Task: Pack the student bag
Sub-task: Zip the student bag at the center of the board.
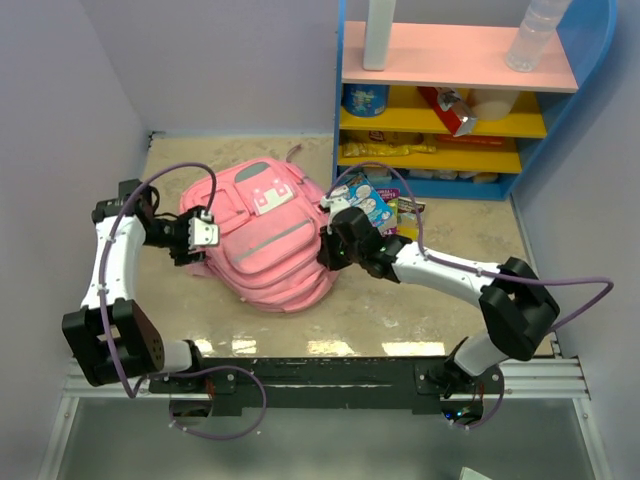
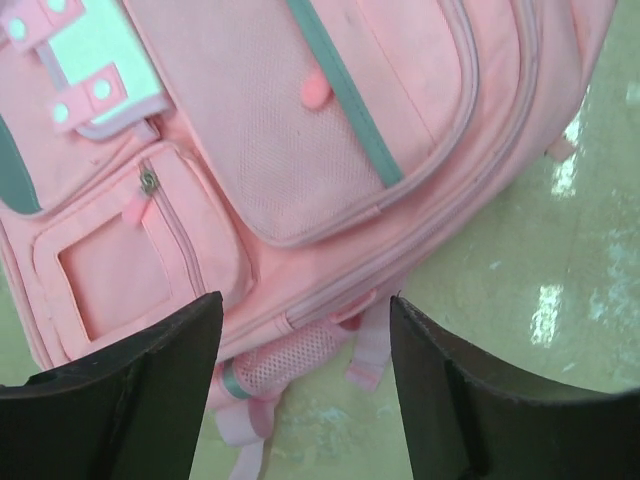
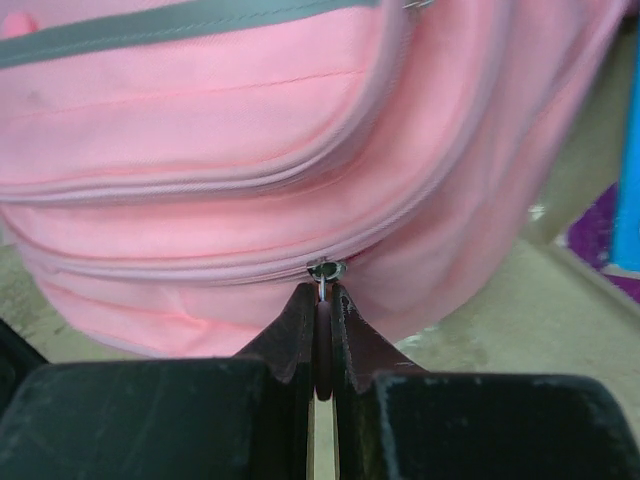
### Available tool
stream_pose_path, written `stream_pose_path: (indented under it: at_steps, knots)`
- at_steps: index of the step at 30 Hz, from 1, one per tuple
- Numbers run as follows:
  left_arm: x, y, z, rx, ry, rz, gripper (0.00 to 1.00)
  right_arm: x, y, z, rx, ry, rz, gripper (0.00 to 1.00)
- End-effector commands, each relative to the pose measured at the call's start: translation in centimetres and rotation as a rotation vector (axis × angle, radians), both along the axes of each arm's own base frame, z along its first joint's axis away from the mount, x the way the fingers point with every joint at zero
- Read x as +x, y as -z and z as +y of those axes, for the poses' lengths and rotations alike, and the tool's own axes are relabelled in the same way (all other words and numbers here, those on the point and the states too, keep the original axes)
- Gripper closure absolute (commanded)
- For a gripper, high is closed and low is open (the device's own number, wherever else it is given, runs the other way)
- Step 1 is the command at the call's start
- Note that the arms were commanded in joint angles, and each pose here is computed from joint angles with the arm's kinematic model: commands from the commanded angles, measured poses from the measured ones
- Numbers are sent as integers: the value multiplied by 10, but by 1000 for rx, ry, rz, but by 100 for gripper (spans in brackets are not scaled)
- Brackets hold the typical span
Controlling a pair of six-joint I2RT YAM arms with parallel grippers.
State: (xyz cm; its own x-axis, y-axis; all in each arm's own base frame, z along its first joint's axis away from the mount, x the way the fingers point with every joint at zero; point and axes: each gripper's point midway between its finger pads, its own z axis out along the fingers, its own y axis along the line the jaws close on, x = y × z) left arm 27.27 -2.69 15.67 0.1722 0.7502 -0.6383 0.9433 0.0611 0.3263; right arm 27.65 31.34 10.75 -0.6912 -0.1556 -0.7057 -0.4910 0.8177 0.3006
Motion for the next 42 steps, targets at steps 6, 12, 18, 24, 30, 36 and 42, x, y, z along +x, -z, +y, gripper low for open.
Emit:
stream_pose_path:
  at_steps: [6, 12, 18, 24, 30, 36, 42]
  knots:
    - [-30, -33, -88, -247, 110, 90, 22, -47, -13, 54, 93, -99, 19, 100]
    - [-27, 0, -122, -201, 149, 169, 0, -51, -22, 60, 105, -111, 16, 100]
    - [-16, 16, -153, -180, 123, 149, 0, -59, -23, 65, 120, -156, 45, 100]
    - [-21, 41, -182, -116, 124, 151, 0, -60, -25, 63, 112, -154, 50, 100]
    - [-24, 62, -190, -66, 143, 196, 17, -63, -30, 59, 104, -152, 55, 100]
    - [-23, 73, -180, -11, 111, 193, 88, -61, -38, 51, 97, -125, 39, 100]
    - [-33, 66, -173, -3, 124, 171, 100, -49, -41, 33, 76, -82, 29, 100]
